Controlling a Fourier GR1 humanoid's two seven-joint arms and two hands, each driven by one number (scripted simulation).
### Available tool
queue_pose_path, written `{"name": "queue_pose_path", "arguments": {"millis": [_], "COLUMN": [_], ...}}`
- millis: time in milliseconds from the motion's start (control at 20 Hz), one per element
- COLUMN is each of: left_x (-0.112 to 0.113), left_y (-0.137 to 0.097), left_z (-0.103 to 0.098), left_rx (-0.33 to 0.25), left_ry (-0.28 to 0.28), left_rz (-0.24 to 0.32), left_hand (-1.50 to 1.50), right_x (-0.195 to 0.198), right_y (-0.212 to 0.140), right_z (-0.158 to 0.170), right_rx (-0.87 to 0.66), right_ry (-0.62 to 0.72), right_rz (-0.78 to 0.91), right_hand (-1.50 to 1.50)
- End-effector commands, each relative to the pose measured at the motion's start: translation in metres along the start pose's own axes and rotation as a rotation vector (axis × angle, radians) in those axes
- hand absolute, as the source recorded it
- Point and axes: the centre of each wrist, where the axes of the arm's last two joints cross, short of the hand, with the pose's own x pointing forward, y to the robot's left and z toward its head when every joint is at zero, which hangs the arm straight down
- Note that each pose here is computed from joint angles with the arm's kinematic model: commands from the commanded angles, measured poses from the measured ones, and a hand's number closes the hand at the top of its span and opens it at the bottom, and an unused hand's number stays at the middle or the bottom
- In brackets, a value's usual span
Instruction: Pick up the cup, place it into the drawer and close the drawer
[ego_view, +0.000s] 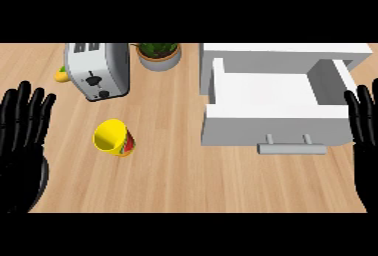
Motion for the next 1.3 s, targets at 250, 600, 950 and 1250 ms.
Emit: {"name": "queue_pose_path", "arguments": {"millis": [250, 600, 950, 1250], "left_x": [0.002, -0.026, -0.062, -0.101], "left_y": [-0.007, 0.01, 0.027, 0.051], "left_z": [-0.005, 0.001, 0.008, 0.022], "left_rx": [-0.323, -0.232, -0.151, -0.093], "left_ry": [-0.04, 0.164, 0.241, 0.303], "left_rz": [0.201, 0.416, 0.355, 0.261], "left_hand": [-1.5, -1.5, -1.5, -1.5], "right_x": [-0.007, -0.021, -0.014, -0.014], "right_y": [0.0, -0.004, 0.002, -0.007], "right_z": [-0.001, -0.006, 0.004, -0.011], "right_rx": [-0.009, 0.123, 0.118, 0.129], "right_ry": [0.014, 0.107, 0.081, 0.086], "right_rz": [0.018, 0.074, 0.069, 0.055], "right_hand": [-1.5, -1.5, -1.5, -1.5]}}
